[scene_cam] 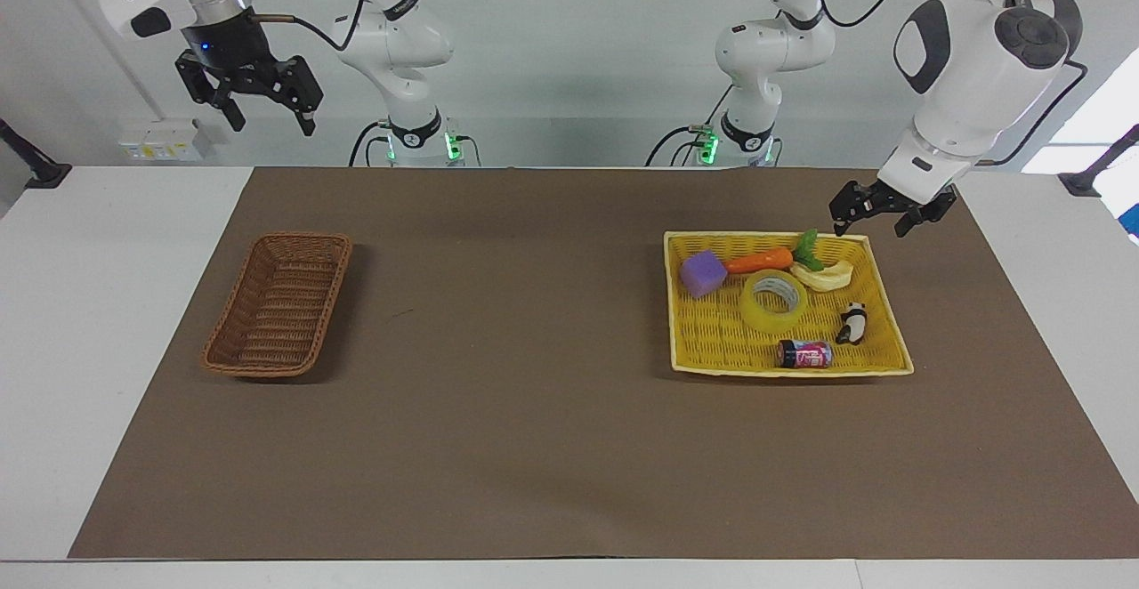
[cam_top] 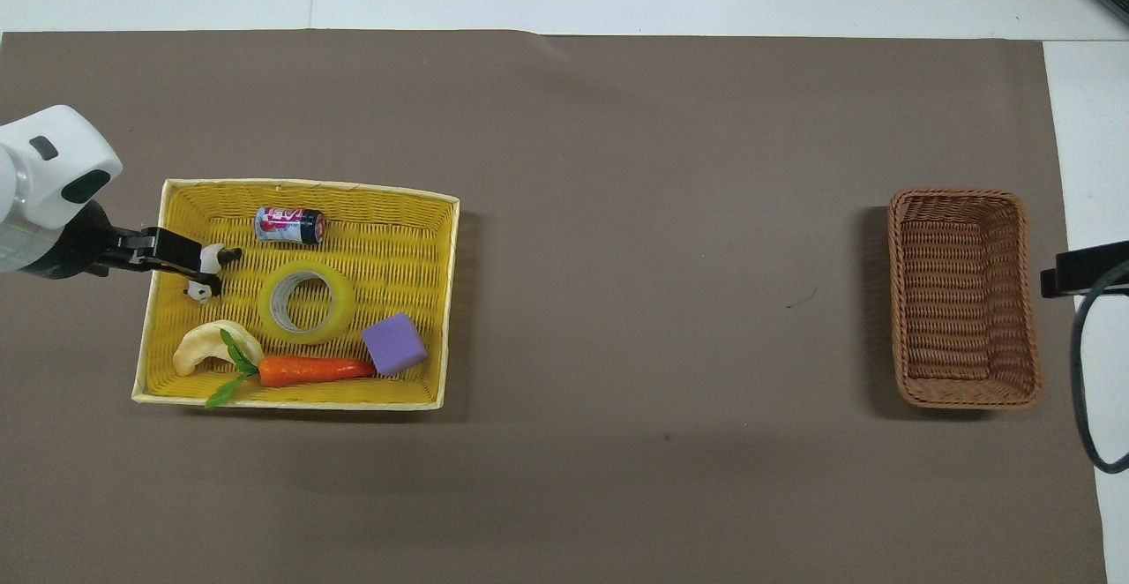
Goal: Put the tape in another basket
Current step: 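Reach the left gripper into the yellow tray over the tape roll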
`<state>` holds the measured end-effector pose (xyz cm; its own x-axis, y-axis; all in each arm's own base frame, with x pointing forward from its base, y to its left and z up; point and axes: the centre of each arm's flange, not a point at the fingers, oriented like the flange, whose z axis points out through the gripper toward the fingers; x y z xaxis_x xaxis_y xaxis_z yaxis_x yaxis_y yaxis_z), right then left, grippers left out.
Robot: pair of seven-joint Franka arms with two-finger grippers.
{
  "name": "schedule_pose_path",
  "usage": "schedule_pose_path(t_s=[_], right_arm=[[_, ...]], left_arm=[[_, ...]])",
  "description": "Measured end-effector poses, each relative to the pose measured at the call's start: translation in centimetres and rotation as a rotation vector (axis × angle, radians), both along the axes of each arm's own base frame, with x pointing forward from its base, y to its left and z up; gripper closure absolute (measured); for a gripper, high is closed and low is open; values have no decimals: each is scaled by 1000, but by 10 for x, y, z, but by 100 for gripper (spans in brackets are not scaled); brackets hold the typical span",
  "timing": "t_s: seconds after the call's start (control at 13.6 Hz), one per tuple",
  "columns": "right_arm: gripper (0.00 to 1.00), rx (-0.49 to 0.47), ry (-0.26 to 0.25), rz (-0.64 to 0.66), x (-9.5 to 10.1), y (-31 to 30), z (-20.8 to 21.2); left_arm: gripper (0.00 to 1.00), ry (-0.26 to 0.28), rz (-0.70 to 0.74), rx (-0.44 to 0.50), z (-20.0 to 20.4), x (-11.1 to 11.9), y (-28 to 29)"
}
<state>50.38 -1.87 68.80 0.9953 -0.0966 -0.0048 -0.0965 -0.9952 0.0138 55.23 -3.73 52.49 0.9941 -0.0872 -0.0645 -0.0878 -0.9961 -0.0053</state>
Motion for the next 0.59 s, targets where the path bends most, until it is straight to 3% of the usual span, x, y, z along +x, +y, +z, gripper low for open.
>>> schedule_pose_path(t_s=[0.59], right_arm=[[0, 0, 0, 0, 0, 0, 0]], left_arm=[[0, -7, -6, -15, -83, 3, -5]])
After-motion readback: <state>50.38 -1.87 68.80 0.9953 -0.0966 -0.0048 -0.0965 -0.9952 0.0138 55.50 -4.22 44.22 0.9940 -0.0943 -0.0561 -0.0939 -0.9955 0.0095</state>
